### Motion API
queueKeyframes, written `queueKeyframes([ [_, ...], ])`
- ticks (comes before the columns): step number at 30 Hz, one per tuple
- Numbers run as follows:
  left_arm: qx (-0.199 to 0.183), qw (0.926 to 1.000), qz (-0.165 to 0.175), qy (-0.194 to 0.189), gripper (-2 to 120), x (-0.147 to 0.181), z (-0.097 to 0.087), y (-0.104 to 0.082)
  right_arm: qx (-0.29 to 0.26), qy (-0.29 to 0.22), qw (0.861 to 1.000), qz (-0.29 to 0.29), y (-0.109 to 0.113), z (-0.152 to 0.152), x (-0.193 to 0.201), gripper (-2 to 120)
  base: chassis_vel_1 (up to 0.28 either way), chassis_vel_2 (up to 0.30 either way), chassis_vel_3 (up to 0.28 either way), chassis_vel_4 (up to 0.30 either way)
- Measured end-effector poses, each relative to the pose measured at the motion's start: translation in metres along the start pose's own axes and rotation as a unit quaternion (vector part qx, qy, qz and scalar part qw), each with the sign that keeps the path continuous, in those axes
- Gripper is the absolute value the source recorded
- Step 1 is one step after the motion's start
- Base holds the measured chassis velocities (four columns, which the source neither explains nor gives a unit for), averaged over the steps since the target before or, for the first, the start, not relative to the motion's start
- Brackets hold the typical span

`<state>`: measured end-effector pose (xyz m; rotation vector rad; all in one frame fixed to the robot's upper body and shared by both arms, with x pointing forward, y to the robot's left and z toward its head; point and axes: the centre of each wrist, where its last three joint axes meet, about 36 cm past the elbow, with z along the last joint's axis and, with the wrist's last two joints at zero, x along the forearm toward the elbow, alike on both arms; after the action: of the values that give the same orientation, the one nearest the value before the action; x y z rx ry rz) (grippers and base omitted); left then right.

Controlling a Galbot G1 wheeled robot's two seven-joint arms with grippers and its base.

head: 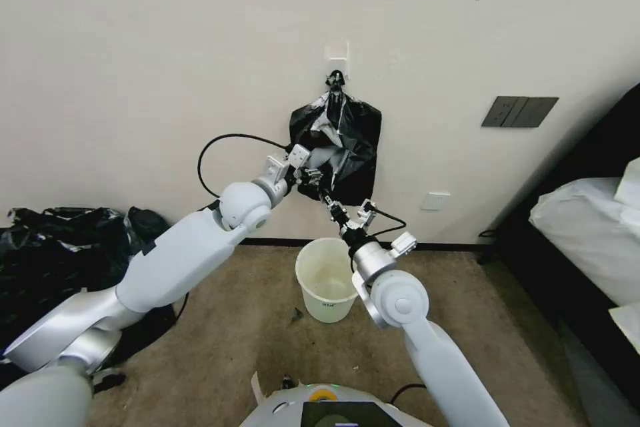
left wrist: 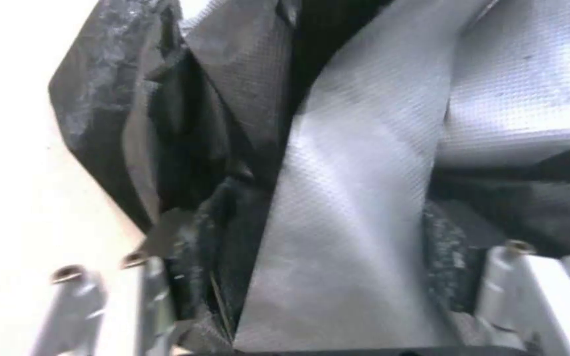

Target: Place a trash bag onto the trash bin.

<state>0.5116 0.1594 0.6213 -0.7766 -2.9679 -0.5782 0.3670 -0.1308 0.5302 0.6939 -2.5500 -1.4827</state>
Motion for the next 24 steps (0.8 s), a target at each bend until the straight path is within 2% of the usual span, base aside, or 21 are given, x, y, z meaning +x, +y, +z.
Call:
queueKeyframes([
  [1,0.002,1.0000,0.001,0.000,59,0.001,0.000,-0.001,0.001,-0.001,1.000,0.002,-0.001,0.000,0.001,0,0.000,0.000,0.000,0.000],
  [3,0.003,1.0000,0.000,-0.001,57,0.003,0.000,-0.001,0.002,-0.001,1.000,0.003,-0.001,0.000,0.001,0,0.000,0.000,0.000,0.000],
  [5,0.008,1.0000,-0.004,-0.004,45,0.008,0.000,0.000,0.007,-0.002,1.000,0.005,-0.003,0.000,0.002,0,0.000,0.000,0.000,0.000],
  [6,0.008,1.0000,-0.004,-0.004,45,0.008,0.000,0.000,0.007,-0.002,1.000,0.005,-0.003,0.000,0.002,0,0.000,0.000,0.000,0.000],
  [9,0.015,0.9997,-0.015,-0.011,30,0.017,-0.002,0.006,0.015,-0.003,1.000,0.005,-0.007,0.002,0.003,0,0.000,0.000,0.000,0.000],
  [11,0.018,0.9996,-0.020,-0.013,27,0.019,-0.002,0.007,0.017,-0.003,1.000,0.005,-0.007,0.002,0.003,0,0.000,0.000,0.000,0.000],
  [14,0.036,0.9980,-0.041,-0.031,13,0.029,-0.001,0.015,0.029,-0.007,1.000,0.002,-0.010,0.004,0.004,0,0.000,0.000,0.000,0.000],
  [16,0.042,0.9973,-0.047,-0.037,10,0.032,-0.002,0.017,0.033,-0.007,0.999,0.001,-0.011,0.004,0.005,0,0.000,0.000,0.000,0.000],
  [18,0.066,0.9950,-0.055,-0.052,0,0.042,-0.004,0.020,0.046,-0.008,0.999,-0.004,-0.013,0.006,0.007,0,0.000,0.000,0.000,0.000],
  [19,0.066,0.9950,-0.055,-0.052,0,0.042,-0.004,0.020,0.046,-0.008,0.999,-0.004,-0.013,0.006,0.007,0,0.000,0.000,0.000,0.000],
  [21,0.090,0.9921,-0.059,-0.064,0,0.049,-0.004,0.021,0.069,-0.005,0.998,-0.009,-0.015,0.010,0.010,0,0.000,0.000,0.000,0.000],
  [23,0.109,0.9895,-0.064,-0.069,0,0.050,-0.002,0.020,0.106,-0.004,0.994,-0.014,-0.016,0.015,0.015,8,0.000,0.000,0.000,0.000],
  [24,0.109,0.9895,-0.064,-0.069,0,0.050,-0.002,0.020,0.106,-0.004,0.994,-0.014,-0.016,0.015,0.015,8,0.000,0.000,0.000,0.000],
])
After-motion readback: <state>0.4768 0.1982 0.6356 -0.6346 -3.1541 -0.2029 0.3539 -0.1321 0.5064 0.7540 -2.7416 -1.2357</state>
